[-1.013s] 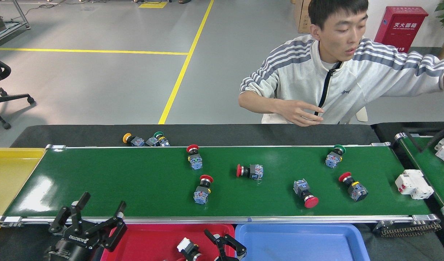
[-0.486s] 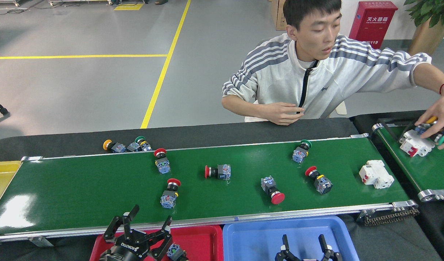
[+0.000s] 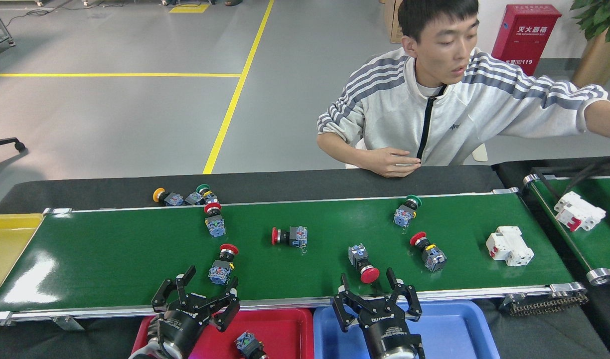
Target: Pick switch part from conveyor to tray
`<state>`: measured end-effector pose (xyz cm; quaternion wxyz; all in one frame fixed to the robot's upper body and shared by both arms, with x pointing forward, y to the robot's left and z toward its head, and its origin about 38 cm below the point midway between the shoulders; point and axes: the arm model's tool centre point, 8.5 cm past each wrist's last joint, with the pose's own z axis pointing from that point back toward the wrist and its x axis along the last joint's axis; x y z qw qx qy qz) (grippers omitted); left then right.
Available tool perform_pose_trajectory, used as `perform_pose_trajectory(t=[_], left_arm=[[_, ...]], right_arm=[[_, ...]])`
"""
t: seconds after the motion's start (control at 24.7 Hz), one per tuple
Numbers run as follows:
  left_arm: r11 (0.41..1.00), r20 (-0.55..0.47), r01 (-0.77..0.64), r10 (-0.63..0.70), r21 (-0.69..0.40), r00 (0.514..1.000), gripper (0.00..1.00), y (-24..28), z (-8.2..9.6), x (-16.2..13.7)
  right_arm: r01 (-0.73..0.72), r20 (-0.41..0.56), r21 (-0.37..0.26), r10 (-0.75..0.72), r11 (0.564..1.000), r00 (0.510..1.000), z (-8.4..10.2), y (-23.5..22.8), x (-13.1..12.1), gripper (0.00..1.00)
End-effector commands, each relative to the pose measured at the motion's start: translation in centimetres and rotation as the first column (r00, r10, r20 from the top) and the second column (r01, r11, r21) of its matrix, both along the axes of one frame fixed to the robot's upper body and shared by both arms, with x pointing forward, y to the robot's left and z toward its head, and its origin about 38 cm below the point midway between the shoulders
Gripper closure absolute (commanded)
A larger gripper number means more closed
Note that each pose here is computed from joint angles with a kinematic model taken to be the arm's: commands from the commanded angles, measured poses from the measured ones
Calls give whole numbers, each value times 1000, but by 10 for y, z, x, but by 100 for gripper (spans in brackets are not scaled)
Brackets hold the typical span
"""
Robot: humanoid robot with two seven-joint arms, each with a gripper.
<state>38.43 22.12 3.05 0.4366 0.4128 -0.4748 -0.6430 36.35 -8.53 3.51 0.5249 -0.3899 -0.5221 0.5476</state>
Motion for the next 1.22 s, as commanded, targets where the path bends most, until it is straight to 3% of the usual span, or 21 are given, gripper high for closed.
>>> perform_pose_trajectory(t=[0.0, 0.08, 0.16, 0.2, 0.24, 0.28, 0.41, 0.53, 0.65, 0.69, 0.73, 0.77, 0.81, 0.85, 0.89, 1.05, 1.18], left_arm=[[999, 23, -37, 37, 4, 999, 6, 5, 6, 13], [998, 17, -63, 62, 10, 998, 11, 8, 3, 20], [997, 1, -70, 70, 12, 998, 25, 11, -2, 22], [998, -1, -61, 61, 15, 998, 44, 12, -2, 21], [999, -2, -52, 53, 15, 999, 71, 13, -3, 18], [999, -1, -41, 41, 8, 999, 89, 11, -3, 15], [998, 67, 57, -55, -27, 996, 98, 0, 3, -5], [972, 109, 233, -227, -38, 968, 99, -15, 19, -55], [891, 74, 448, -443, -73, 893, 97, -27, 20, -119], [866, 43, 491, -489, -98, 871, 95, -28, 12, -136], [866, 28, 490, -489, -105, 872, 84, -27, 8, -141], [867, 20, 487, -488, -106, 873, 65, -26, 6, -144], [868, 13, 485, -486, -108, 874, 29, -25, 5, -146], [872, 11, 479, -480, -105, 877, 7, -22, 5, -146], [881, 16, 461, -462, -108, 887, 1, -19, 5, -145], [916, 29, 388, -387, -98, 922, 0, 5, 9, -141], [973, 41, 211, -208, -91, 977, 0, 42, 11, -139]], right_arm=[[-1, 3, 9, 1, 1000, 1000, 8, 9, 13, 7], [-7, -6, 1, 7, 1000, 1000, 5, 12, 18, 32], [-12, -5, -10, 12, 1000, 1000, 6, 12, 21, 62], [-13, -10, -20, 13, 1000, 1000, 4, 11, 21, 79], [-13, -9, -30, 13, 999, 1000, 4, 9, 21, 88], [-13, -5, -37, 13, 999, 1000, 5, 8, 21, 94], [-30, 9, -33, 30, 999, 1000, 8, 11, 16, 98], [-99, 62, -36, 102, 994, 993, 20, 25, 0, 98], [-302, 125, -59, 308, 951, 943, 28, 55, -38, 97], [-377, 135, -57, 382, 924, 914, 28, 69, -57, 79], [-425, 136, -62, 430, 903, 893, 26, 82, -70, 36], [-454, 132, -71, 459, 888, 878, 24, 91, -80, 5], [-485, 130, -81, 491, 871, 861, 22, 101, -89, 0], [-498, 131, -82, 504, 864, 854, 21, 104, -92, 0], [-499, 144, -78, 505, 863, 851, 23, 105, -93, 0], [-484, 170, -68, 488, 872, 856, 30, 102, -91, 0], [-319, 208, -34, 319, 947, 925, 30, 51, -74, 0]])
